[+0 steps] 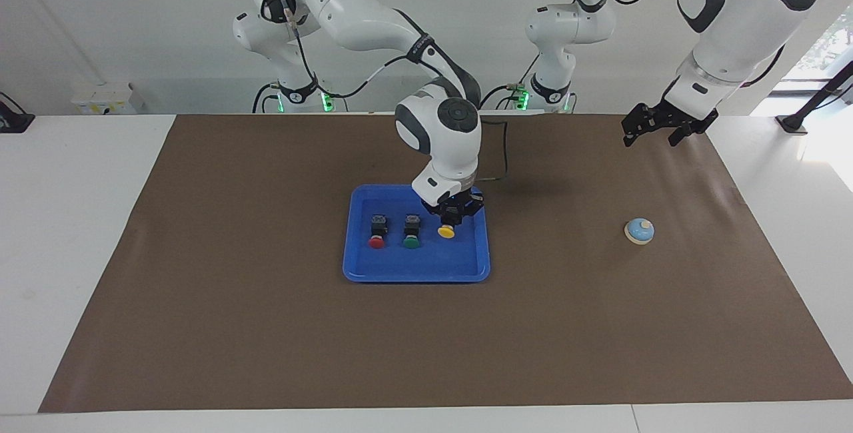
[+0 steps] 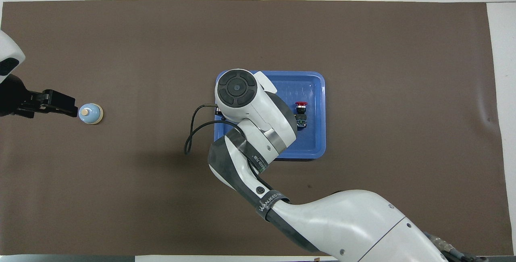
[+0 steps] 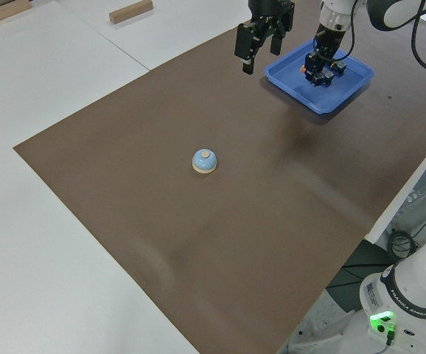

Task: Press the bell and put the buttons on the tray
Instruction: 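Place the yellow button in the tray beside the green one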

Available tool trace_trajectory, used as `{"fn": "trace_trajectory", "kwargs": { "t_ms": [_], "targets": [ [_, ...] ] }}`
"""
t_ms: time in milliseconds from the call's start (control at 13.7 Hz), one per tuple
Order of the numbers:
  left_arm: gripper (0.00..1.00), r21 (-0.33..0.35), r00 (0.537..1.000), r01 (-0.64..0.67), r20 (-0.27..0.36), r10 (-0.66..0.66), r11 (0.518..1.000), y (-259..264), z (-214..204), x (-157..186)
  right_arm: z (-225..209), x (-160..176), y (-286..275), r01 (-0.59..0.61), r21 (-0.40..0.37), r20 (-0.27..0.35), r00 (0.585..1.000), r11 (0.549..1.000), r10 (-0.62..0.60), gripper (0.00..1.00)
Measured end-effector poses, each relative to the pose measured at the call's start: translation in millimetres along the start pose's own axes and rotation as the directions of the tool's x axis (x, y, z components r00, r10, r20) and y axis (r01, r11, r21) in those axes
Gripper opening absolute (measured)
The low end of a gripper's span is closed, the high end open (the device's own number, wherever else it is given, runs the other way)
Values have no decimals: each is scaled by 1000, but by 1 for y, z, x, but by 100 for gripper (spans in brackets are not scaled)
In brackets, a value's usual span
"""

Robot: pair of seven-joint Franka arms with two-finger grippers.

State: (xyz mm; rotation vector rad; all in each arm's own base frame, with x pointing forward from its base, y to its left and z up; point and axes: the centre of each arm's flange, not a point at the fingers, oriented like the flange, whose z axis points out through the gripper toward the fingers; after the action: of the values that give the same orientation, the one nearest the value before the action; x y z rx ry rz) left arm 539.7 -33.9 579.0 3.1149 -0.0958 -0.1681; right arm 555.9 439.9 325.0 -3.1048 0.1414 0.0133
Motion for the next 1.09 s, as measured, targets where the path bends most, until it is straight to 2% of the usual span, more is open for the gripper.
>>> {"fn": "trace_trajectory", "kwargs": {
  "t_ms": [437, 510, 655, 801, 874, 1092],
  "targets": [
    [100, 0, 1000, 0, 0, 0, 1000, 0, 0, 0, 21, -5, 3, 35, 10, -9, 999, 999, -35, 39],
    [100, 0, 1000, 0, 0, 0, 1000, 0, 0, 0, 19, -5, 4, 14, 8, -7, 1000, 1000, -14, 44],
    [100, 0, 1000, 0, 0, 0, 1000, 0, 0, 0, 1, 2, 18, -40, -10, -1, 999, 999, 40, 66],
    [100, 0, 1000, 0, 0, 0, 1000, 0, 0, 0, -41, 29, 61, -116, -23, -4, 993, 993, 116, 91],
    [100, 0, 1000, 0, 0, 0, 1000, 0, 0, 0, -66, 46, 94, -155, -28, -6, 988, 987, 155, 99],
    [100, 0, 1000, 0, 0, 0, 1000, 0, 0, 0, -130, 80, 198, -159, -26, 23, 987, 987, 159, 100]
  ]
}}
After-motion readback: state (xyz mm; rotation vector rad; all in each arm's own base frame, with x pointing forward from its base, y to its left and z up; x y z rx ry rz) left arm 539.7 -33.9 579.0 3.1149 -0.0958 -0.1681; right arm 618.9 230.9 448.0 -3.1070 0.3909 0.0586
